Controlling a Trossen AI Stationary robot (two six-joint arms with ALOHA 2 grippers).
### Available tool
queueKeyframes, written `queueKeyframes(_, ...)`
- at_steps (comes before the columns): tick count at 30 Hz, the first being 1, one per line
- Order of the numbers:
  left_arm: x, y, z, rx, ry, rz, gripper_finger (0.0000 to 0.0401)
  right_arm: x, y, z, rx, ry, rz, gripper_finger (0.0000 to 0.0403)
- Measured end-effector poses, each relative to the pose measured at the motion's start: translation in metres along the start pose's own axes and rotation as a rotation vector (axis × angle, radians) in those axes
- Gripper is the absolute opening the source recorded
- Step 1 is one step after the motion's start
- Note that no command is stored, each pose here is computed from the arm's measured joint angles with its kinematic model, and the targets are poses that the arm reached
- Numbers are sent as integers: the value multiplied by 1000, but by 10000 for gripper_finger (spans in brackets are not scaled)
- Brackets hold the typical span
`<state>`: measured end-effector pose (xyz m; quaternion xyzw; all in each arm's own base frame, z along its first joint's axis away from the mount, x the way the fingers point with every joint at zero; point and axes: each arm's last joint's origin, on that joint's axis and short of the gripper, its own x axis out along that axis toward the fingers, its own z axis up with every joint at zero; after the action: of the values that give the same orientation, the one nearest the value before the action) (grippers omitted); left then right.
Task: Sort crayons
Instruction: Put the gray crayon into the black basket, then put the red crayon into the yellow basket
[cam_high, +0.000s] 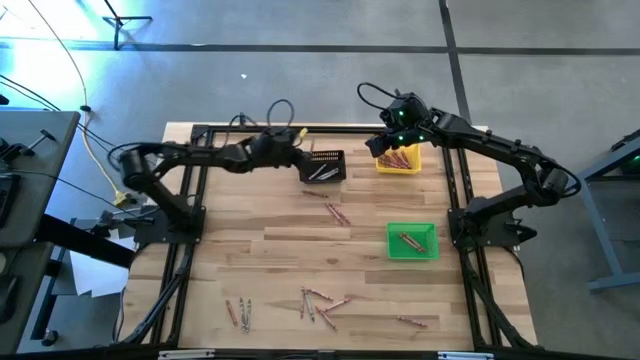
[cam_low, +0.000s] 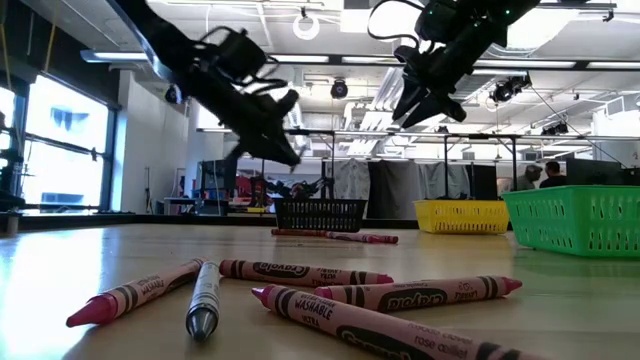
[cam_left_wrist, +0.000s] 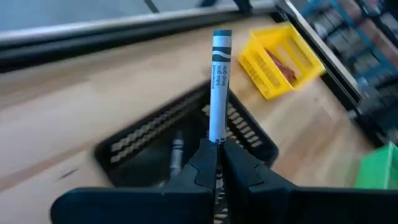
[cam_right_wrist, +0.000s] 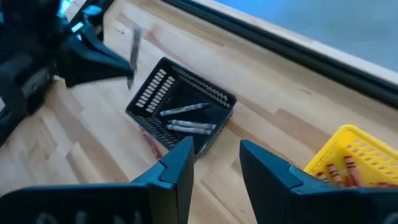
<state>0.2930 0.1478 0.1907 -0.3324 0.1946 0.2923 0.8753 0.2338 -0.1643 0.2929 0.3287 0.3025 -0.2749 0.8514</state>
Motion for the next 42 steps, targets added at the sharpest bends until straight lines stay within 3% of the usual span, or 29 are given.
queueKeyframes(6, 28, -15, 19, 62, 42, -64, 1, 0, -2, 1, -16, -6, -12, 117)
queueKeyframes(12, 31, -26, 36, 161, 151, -7, 6, 0, -2, 1, -57, -6, -13, 117)
queueKeyframes(17, 26, -27, 35, 232, 269, 54, 27, -1, -3, 1, -115, -7, -17, 117)
queueKeyframes(23, 25, -26, 33, 212, 290, 65, 69, -1, -5, 2, -164, -10, -23, 117)
queueKeyframes(29, 26, -28, 35, 119, 274, 55, 103, -2, -8, 3, -184, -12, -28, 117)
queueKeyframes(37, 23, -33, 35, 153, 285, 0, 94, 7, -5, -7, -232, 78, -33, 117)
queueKeyframes(42, 8, -37, 40, 177, 292, -16, 84, 27, 0, -17, -166, 164, -44, 117)
